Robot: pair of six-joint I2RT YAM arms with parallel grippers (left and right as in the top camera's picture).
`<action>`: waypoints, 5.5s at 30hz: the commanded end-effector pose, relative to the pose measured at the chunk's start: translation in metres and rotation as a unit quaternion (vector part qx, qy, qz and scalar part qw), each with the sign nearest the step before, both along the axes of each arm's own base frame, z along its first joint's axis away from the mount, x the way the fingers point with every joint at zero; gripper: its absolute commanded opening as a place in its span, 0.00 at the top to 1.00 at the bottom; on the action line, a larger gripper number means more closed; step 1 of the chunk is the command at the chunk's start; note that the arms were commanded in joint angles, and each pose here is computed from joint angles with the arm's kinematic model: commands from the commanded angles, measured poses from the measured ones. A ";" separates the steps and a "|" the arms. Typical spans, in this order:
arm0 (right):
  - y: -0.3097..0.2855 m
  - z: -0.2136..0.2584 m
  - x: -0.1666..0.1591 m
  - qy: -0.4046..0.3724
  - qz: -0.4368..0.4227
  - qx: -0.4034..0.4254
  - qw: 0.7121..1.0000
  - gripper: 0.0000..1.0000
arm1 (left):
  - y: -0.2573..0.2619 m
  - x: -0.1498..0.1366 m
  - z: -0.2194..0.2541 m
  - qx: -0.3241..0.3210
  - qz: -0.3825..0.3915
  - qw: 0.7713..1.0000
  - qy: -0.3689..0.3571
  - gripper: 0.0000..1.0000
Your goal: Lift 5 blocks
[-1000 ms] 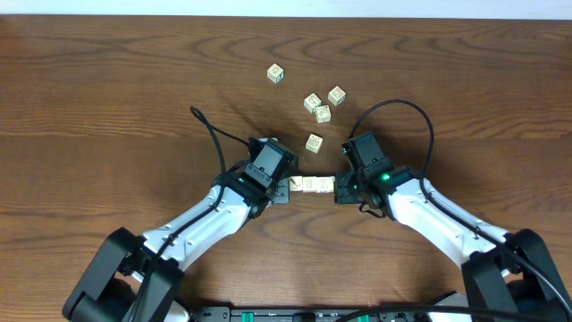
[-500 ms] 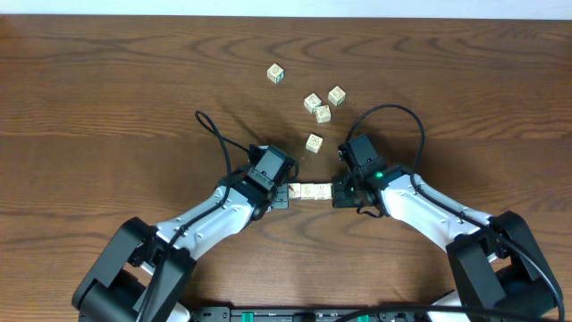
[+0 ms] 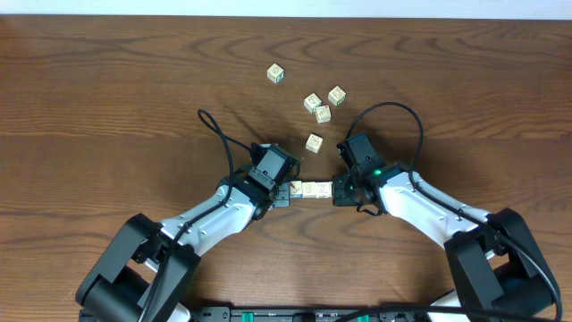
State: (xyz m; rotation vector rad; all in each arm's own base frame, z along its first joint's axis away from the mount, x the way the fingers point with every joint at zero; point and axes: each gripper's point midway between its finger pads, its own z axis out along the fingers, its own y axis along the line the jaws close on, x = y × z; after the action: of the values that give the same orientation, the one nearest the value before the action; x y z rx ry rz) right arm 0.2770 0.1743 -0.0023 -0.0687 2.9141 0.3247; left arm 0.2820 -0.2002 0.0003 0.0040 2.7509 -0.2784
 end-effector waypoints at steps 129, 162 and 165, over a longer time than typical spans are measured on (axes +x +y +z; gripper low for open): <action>-0.074 0.082 0.152 -0.257 -0.041 -0.148 0.954 0.01 | 0.180 0.002 0.319 0.045 0.053 0.818 -0.571 0.22; -0.074 0.082 0.152 -0.257 -0.041 -0.148 0.954 0.01 | 0.220 -0.040 0.139 0.048 0.179 0.853 -0.489 0.21; -0.074 0.082 0.152 -0.257 -0.041 -0.148 0.954 0.01 | 0.221 -0.040 0.139 0.049 0.180 0.852 -0.489 0.22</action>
State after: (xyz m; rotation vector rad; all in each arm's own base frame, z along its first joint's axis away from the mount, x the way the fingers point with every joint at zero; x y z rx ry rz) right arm 0.4260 0.1029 0.0767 -0.0621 2.4219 -0.1113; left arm 0.2445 0.0146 0.1555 -0.2223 1.6401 -0.0221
